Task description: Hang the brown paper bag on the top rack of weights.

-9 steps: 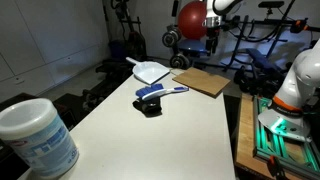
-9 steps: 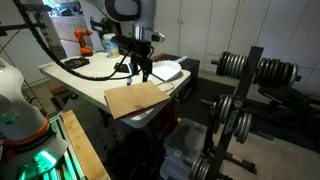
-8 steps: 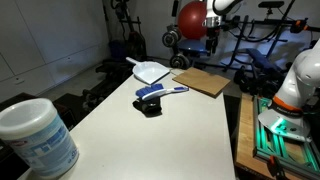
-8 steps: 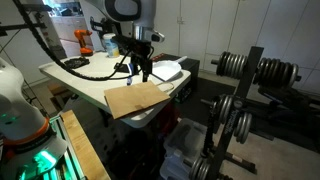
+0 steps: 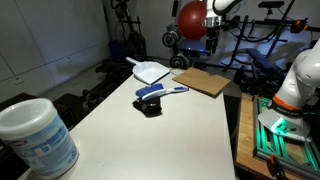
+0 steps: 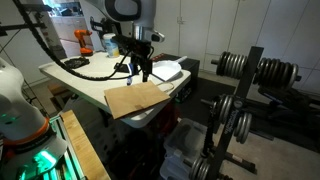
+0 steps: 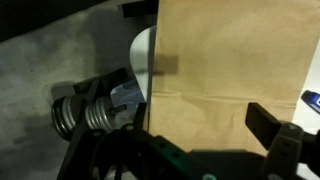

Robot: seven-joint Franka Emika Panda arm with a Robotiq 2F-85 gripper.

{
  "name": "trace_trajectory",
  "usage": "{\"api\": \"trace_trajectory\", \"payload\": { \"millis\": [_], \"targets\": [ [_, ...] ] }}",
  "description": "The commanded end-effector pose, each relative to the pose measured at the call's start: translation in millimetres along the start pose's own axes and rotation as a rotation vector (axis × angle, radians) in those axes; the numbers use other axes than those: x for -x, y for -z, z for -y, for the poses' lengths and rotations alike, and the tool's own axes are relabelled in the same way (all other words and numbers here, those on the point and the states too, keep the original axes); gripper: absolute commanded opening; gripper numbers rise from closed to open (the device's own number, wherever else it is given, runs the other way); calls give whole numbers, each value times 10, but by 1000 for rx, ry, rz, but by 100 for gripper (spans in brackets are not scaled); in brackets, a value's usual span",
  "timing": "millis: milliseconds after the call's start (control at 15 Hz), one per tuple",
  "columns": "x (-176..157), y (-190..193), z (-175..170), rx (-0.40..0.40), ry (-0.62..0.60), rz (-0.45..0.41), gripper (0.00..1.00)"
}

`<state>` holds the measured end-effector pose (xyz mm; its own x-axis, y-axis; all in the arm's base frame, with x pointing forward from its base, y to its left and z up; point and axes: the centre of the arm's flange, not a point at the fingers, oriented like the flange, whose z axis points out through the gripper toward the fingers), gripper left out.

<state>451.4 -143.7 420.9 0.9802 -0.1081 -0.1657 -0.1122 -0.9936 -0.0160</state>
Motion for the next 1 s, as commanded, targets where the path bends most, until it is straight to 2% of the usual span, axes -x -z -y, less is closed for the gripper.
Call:
{"api": "trace_trajectory", "payload": {
  "millis": [0,733,933],
  "targets": [
    [-95,-55,-117,-24,-12,21,100],
    [-447,-472,-759,-125,129,64,100],
    [-358,-473,-711,-113,117,58,100]
  ]
}}
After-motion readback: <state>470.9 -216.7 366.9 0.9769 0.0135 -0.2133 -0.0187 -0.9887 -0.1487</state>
